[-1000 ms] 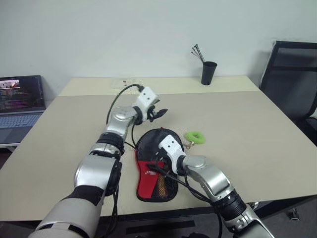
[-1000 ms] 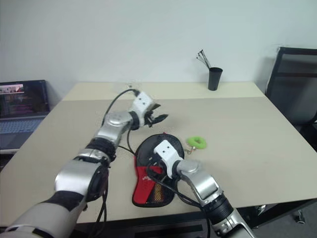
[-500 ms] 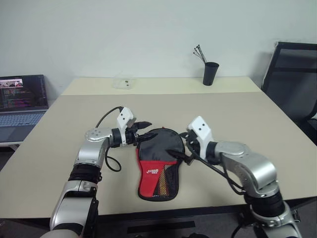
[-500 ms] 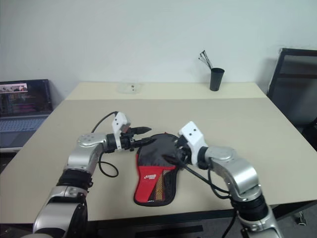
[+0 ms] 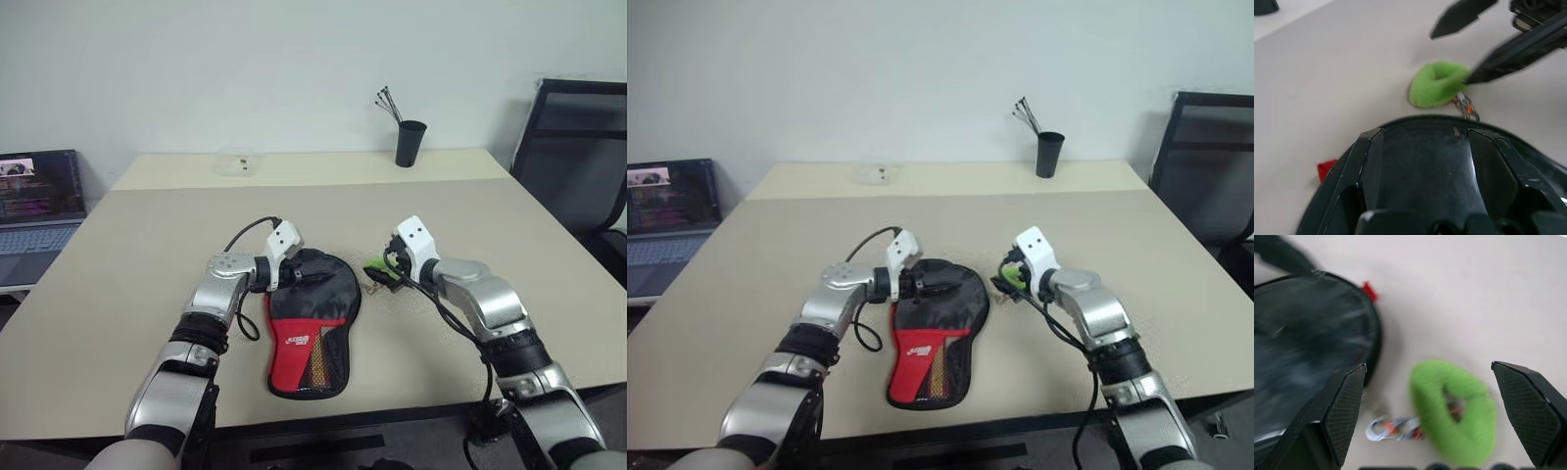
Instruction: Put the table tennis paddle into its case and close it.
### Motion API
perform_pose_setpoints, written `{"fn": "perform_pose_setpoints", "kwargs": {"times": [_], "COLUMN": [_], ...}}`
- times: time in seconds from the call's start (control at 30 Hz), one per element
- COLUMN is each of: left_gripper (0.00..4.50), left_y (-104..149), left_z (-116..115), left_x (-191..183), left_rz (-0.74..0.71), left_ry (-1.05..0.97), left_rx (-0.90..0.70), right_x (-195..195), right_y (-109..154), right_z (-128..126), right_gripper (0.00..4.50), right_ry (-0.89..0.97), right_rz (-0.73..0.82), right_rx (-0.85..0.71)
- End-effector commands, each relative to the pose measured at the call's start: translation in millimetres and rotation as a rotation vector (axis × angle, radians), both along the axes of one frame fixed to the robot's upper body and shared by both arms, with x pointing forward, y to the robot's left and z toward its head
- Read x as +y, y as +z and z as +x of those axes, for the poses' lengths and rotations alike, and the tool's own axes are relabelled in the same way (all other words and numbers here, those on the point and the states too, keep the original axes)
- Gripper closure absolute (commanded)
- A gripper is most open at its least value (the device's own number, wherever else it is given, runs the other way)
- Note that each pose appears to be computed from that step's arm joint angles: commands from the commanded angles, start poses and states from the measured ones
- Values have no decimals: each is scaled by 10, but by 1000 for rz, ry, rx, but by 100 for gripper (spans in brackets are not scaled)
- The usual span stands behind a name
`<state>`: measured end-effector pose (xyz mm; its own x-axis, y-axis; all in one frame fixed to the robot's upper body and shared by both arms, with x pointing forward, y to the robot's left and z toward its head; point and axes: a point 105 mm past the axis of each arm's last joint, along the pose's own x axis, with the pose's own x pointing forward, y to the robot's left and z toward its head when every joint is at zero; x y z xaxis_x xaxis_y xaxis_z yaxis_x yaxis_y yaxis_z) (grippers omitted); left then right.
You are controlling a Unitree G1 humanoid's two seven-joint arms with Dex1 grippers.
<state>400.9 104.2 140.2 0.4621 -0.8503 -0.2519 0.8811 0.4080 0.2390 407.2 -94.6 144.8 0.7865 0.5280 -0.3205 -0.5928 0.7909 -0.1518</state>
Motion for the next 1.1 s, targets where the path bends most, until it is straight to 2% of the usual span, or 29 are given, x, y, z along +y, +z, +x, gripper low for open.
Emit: {"fn": "perform_pose_setpoints", "kwargs": {"times": [0.03,0.23,0.53,0.63,0.9,1.0,1.07,1.1], "left_gripper": [157,157,157,152,152,152,152,152], "left_y": [134,70,-20,-80,-184,-274,-353,-396], "left_z": [29,10,-18,-41,-89,-104,-121,-128], "left_x": [-36,-11,0,-7,-114,-139,-141,-137], "left_rz": [0,4,21,35,55,68,82,88], "left_ry": [-14,-15,-21,-31,-75,-86,-92,-92], "left_rx": [-57,-43,-26,-17,-7,16,33,44], "right_x": [-66,-292,-186,-143,-122,-119,-115,-118], "right_y": [97,-111,-334,-354,-343,-335,-313,-298], "right_z": [125,321,283,266,257,241,219,205], "right_gripper": [0,0,0,57,322,409,449,450], "right_ry": [-57,-197,-135,-127,-126,-128,-128,-128], "right_rz": [40,81,43,47,60,76,85,90], "right_rx": [-44,19,94,101,100,104,105,104]}}
